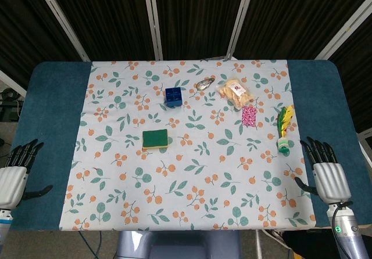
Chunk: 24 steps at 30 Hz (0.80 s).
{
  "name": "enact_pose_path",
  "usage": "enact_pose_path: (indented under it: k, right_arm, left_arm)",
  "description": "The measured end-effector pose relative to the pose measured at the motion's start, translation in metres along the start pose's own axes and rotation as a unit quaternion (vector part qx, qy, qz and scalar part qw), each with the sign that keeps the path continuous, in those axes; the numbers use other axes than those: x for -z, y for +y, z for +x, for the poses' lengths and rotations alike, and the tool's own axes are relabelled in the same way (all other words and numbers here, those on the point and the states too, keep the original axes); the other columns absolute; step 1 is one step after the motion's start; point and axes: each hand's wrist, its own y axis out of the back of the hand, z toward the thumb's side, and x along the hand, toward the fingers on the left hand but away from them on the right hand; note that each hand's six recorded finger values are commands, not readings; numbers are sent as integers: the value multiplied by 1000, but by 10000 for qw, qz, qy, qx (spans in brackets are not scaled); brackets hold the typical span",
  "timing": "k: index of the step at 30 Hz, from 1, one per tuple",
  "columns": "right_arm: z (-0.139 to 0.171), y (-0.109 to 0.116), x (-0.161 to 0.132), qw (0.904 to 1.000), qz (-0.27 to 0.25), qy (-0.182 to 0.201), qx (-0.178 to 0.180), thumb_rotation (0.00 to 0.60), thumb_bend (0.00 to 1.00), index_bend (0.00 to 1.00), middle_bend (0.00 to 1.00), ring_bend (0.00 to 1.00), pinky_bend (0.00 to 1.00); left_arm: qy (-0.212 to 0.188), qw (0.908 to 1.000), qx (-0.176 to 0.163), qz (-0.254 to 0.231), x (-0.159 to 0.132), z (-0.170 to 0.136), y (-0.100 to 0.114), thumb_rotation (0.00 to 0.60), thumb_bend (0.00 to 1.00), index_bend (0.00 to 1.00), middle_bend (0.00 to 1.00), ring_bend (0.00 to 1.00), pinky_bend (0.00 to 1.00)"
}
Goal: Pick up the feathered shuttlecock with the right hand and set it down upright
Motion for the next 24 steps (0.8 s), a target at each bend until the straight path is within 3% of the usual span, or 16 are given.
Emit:
enact_pose_path:
  k: [9,16,20,24]
  right_arm:
    - [-3,0,-2,10000,-23,9,5,600,139,88,0,0,0]
    - [-20,5,-9,9998,79,89,127,600,142,235,3,0,0]
    - [-38,6,-11,9996,200,99,178,600,142,332,64,0,0]
    - [-62,4,-13,9997,207,-10,124,600,142,356,77,0,0]
  left_arm:
    - [-27,10000,-9,-9,-1,0,0,600,78,0,0,0,0]
    - [-42,10000,-3,-45,-1,0,1,600,78,0,0,0,0]
    - [-51,10000,0,-57,-1,1,1,600,78,0,0,0,0]
    - [-48,10000,-1,-63,-1,1,1,600,79,0,0,0,0]
